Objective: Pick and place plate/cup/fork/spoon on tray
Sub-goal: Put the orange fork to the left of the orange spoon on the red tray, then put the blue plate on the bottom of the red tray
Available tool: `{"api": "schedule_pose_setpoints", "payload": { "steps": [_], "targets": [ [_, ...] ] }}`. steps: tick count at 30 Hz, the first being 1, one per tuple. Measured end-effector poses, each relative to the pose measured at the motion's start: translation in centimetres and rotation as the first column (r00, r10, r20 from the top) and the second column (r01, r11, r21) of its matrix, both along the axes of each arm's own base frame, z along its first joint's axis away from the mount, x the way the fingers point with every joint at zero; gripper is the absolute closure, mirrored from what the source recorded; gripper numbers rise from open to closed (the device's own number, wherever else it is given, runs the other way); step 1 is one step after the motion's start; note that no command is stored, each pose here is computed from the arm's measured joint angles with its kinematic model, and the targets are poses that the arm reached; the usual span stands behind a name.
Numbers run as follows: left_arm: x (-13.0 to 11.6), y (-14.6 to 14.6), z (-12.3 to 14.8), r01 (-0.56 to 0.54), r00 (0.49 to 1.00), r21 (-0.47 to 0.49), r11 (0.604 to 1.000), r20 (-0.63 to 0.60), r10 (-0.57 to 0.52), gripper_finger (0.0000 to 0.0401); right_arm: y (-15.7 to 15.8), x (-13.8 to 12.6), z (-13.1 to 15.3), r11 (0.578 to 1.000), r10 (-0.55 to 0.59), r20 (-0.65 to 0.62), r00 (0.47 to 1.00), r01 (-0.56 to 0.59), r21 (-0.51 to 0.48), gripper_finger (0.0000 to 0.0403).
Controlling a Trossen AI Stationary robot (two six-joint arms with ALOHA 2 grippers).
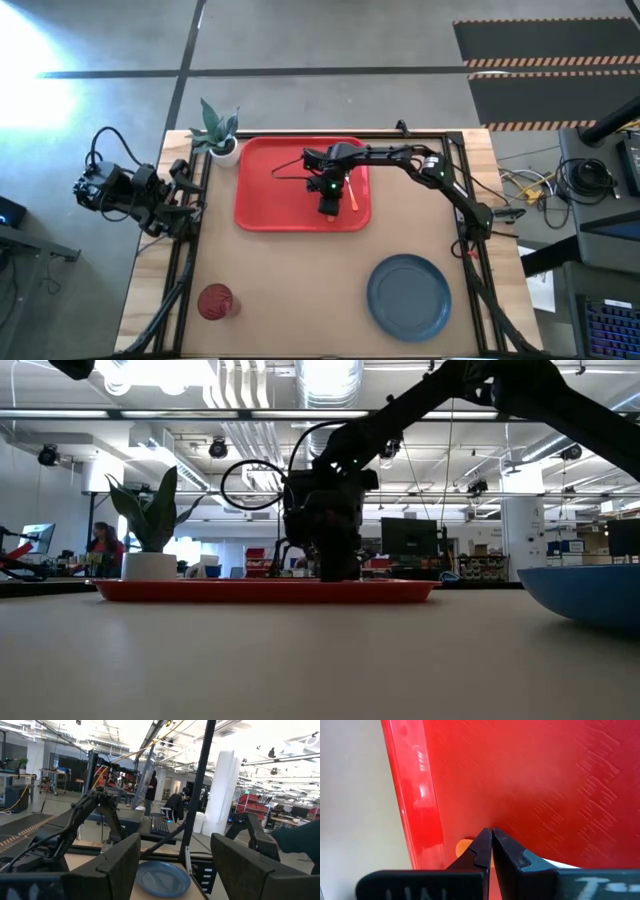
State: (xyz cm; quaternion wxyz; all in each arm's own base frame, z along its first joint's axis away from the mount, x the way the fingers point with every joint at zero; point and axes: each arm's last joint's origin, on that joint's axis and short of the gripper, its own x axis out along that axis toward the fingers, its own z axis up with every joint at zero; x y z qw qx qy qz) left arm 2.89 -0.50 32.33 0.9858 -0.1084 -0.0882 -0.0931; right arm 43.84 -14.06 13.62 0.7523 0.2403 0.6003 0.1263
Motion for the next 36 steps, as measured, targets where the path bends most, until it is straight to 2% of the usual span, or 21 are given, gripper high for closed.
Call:
{"api": "schedule_pose_setpoints", "payload": {
  "steps": [6,9,12,17,22,25,29,33,36],
  "targets": [
    [0.0,0.0,0.0,0.000,1.000,0.000,1.000,0.000,0.000,0.0176,0.0,-0.5,0.4,0.999,0.017,-0.037,0.999,-0.018,-0.038,0.0394],
    [0.0,0.0,0.0,0.000,1.000,0.000,1.000,0.000,0.000,0.0176,0.1,-0.4,1.2,0.998,0.024,-0.008,1.000,-0.025,-0.053,0.0394],
    [0.0,0.0,0.0,0.000,1.000,0.001,1.000,-0.001,0.000,0.0176,0.3,-0.2,3.2,0.997,0.028,0.055,0.998,-0.023,-0.076,0.0394],
    [0.0,0.0,0.0,0.000,1.000,0.001,1.000,-0.002,0.000,0.0176,1.6,0.5,8.2,0.992,0.029,0.180,0.983,-0.007,-0.122,0.0394],
    [0.0,0.0,0.0,0.000,1.000,0.000,1.000,0.001,0.000,0.0176,5.4,0.1,15.2,0.975,0.058,0.310,0.949,0.013,-0.222,0.0394],
    [0.0,0.0,0.0,0.000,1.000,-0.001,1.000,0.004,0.000,0.0176,8.3,-1.1,19.1,0.948,0.050,0.360,0.931,0.069,-0.312,0.0394],
    [-0.1,0.0,0.1,0.000,1.000,-0.002,1.000,0.007,0.000,0.0176,12.3,-3.7,23.6,0.904,-0.004,0.430,0.903,0.187,-0.385,0.0394],
    [-0.1,0.0,0.1,0.000,1.000,-0.004,1.000,0.006,0.000,0.0176,15.9,-6.5,27.1,0.871,-0.075,0.505,0.860,0.304,-0.387,0.0394],
    [-0.1,0.0,0.1,0.000,1.000,-0.003,1.000,0.007,0.000,0.0176,18.0,-8.1,28.5,0.857,-0.125,0.536,0.835,0.363,-0.365,0.0394]
  ]
}}
